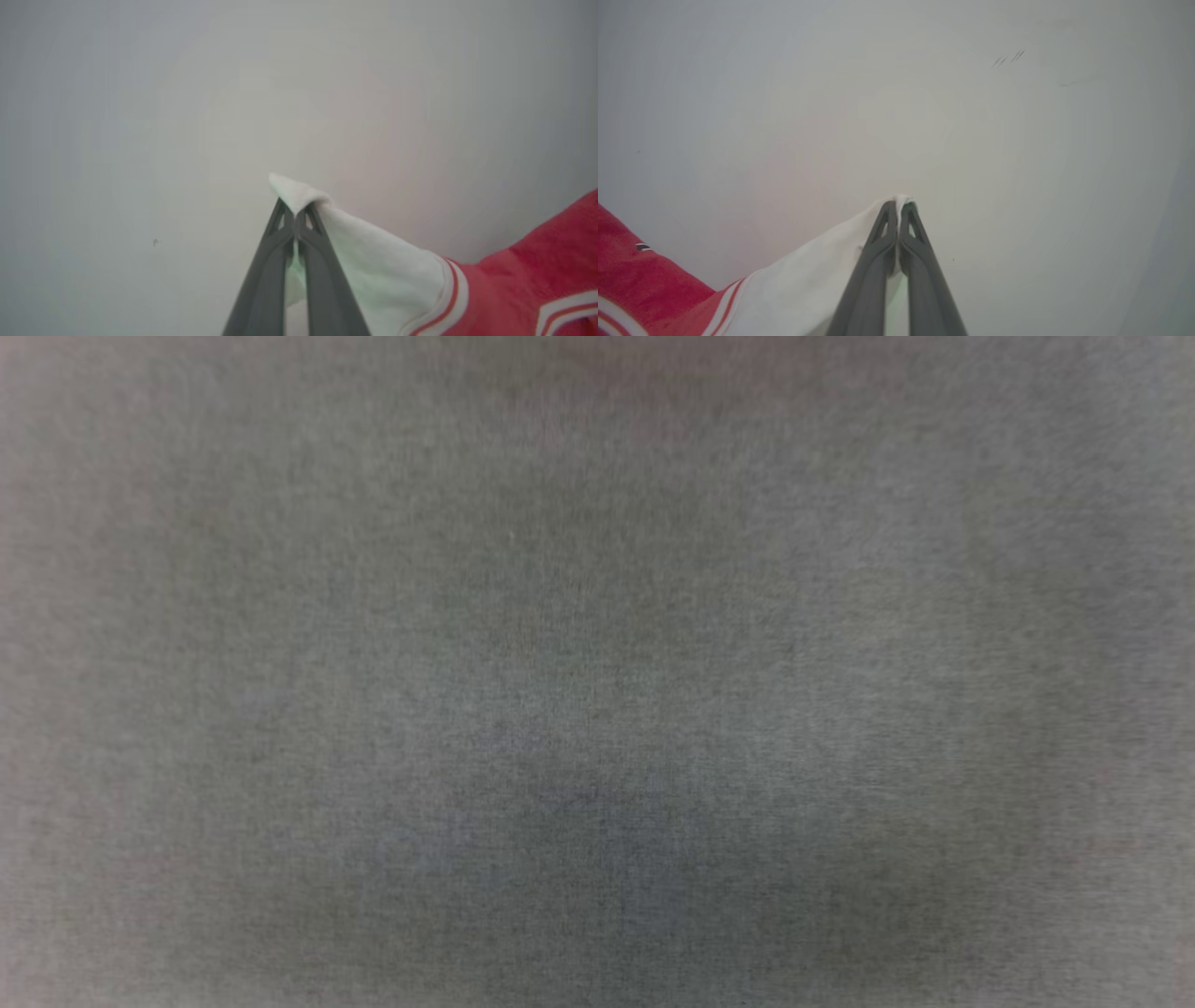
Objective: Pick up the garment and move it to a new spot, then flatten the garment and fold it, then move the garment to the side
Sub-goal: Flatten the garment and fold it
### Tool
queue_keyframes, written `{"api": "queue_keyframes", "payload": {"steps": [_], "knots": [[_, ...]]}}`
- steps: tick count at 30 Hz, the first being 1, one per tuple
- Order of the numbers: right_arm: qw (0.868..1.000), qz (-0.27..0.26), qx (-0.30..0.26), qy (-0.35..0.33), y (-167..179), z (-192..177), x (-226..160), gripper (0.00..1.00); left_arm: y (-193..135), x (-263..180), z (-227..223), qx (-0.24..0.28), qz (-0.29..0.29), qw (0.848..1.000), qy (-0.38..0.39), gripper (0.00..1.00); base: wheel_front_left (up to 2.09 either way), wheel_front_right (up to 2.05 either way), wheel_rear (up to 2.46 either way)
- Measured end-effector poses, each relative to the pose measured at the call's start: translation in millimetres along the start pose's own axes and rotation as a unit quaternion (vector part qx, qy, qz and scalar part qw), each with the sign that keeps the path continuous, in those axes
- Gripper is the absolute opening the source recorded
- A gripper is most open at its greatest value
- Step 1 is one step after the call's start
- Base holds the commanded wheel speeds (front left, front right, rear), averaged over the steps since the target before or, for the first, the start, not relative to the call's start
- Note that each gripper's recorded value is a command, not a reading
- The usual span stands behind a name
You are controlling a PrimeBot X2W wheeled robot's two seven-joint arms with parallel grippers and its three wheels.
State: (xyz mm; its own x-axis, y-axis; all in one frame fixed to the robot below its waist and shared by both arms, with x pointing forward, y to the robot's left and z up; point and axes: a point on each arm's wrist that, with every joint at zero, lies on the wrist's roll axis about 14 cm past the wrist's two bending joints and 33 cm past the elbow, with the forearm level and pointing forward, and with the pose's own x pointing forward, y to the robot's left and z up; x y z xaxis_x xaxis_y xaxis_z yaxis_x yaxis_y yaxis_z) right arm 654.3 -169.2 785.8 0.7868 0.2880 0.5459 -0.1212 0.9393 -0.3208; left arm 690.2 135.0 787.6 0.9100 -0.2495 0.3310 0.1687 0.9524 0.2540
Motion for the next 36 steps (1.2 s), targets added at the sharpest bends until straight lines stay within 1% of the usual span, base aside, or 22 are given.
{"api": "queue_keyframes", "payload": {"steps": [1, 2, 4, 6, 9, 11, 13, 14, 16, 17, 19, 20, 21, 23, 26, 28, 29, 32, 36], "knots": [[1.0, 0.002, 0.001, 0.007, 4, -13, -1, 0.0, -5, 1, -16, -0.002, -0.005, 1.0, 0.009, 0.0, 0.0, 0.0, 0.0], [1.0, 0.008, 0.003, 0.024, 12, -34, -7, 0.0, -6, 1, -35, -0.002, -0.009, 1.0, 0.024, 0.0, 0.0, 0.0, 0.0], [0.997, 0.023, 0.018, 0.075, 33, -83, -25, 0.0, -5, -7, -83, -0.011, -0.006, 0.998, 0.068, 0.0, 0.0, 0.0, 0.0], [0.992, 0.042, 0.03, 0.115, 54, -120, -42, 0.0, -6, -19, -127, -0.015, -0.005, 0.994, 0.109, 0.0, 0.0, 0.0, 0.0], [0.984, 0.06, 0.057, 0.158, 78, -153, -63, 0.0, -10, -37, -164, -0.025, -0.007, 0.988, 0.154, 0.0, 0.0, 0.0, 0.0], [0.979, 0.061, 0.079, 0.18, 85, -165, -76, 0.0, -15, -48, -177, -0.034, -0.012, 0.983, 0.178, 0.0, 0.0, 0.0, 0.0], [0.972, 0.066, 0.094, 0.207, 91, -175, -92, 0.0, -18, -62, -190, -0.043, -0.014, 0.976, 0.215, 0.0, 0.0, 0.0, 0.0], [0.968, 0.068, 0.102, 0.217, 94, -177, -99, 0.0, -20, -70, -196, -0.041, -0.019, 0.972, 0.231, 0.0, 0.0, 0.0, 0.0], [0.957, 0.07, 0.125, 0.253, 99, -182, -114, 0.0, -24, -90, -210, -0.053, -0.021, 0.959, 0.279, 0.0, 0.0, 0.0, 0.0], [0.954, 0.073, 0.134, 0.259, 101, -180, -119, 0.0, -25, -100, -215, -0.054, -0.024, 0.953, 0.297, 0.0, 0.0, 0.0, 0.0], [0.942, 0.08, 0.144, 0.293, 101, -180, -135, 0.0, -28, -123, -227, -0.051, -0.03, 0.938, 0.341, 0.0, 0.0, 0.0, 0.0], [0.939, 0.081, 0.153, 0.297, 101, -176, -140, 0.0, -29, -134, -231, -0.055, -0.031, 0.932, 0.358, 0.0, 0.0, 0.0, 0.0], [0.932, 0.089, 0.152, 0.317, 101, -176, -149, 0.0, -30, -144, -234, -0.065, -0.03, 0.926, 0.37, 0.0, 0.0, 0.0, 0.0], [0.923, 0.087, 0.172, 0.334, 98, -168, -162, 0.0, -30, -161, -235, -0.064, -0.033, 0.92, 0.386, 0.0, 0.0, 0.0, 0.0], [0.906, 0.087, 0.184, 0.372, 87, -160, -188, 0.0, -32, -184, -232, -0.072, -0.043, 0.912, 0.401, 0.0, 0.0, 0.0, 0.0], [0.892, 0.094, 0.188, 0.401, 83, -156, -209, 0.0, -36, -201, -231, -0.076, -0.055, 0.905, 0.414, 0.0, 0.0, 0.0, 0.0], [0.888, 0.093, 0.193, 0.408, 81, -152, -217, 0.0, -37, -209, -229, -0.08, -0.06, 0.903, 0.419, 0.0, 0.0, 0.0, 0.0], [0.872, 0.095, 0.194, 0.439, 71, -143, -246, 0.0, -32, -237, -226, -0.09, -0.066, 0.894, 0.433, 0.0, 0.0, 0.0, 0.0], [0.846, 0.103, 0.191, 0.486, 64, -135, -292, 0.0, -39, -270, -220, -0.102, -0.088, 0.883, 0.45, 0.0, 0.0, 0.0, 0.0]]}}
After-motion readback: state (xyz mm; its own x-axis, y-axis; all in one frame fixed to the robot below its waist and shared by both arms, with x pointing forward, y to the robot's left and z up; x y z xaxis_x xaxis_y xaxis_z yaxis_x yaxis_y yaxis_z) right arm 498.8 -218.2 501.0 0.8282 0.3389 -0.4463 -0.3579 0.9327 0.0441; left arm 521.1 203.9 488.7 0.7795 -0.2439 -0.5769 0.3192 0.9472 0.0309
